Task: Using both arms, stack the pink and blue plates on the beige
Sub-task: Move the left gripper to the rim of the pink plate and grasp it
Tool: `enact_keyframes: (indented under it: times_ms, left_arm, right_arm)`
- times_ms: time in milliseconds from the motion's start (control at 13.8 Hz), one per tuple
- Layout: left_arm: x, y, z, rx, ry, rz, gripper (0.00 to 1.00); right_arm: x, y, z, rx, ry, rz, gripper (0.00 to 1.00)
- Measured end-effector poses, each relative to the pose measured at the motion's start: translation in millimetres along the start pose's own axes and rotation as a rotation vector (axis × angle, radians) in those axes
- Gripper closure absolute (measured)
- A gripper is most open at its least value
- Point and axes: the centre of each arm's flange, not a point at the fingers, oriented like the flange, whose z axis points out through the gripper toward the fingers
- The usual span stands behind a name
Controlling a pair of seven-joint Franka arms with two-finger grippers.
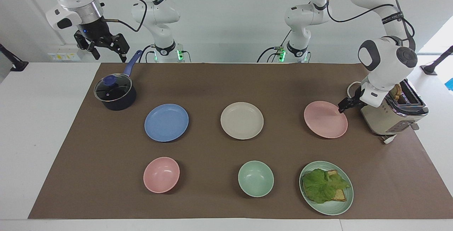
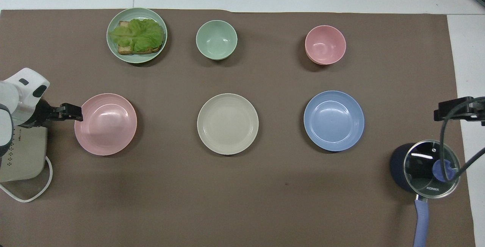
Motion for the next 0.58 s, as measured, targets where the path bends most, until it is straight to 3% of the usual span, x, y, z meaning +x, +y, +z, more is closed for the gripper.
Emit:
enact_keyframes:
  times_ms: [580]
  left_arm:
    - [-6, -1, 55, 0.002, -0.026, 0.022, 0.00]
  right_arm:
    - [0, 0, 0, 0.000, 0.000, 0.000, 0.00]
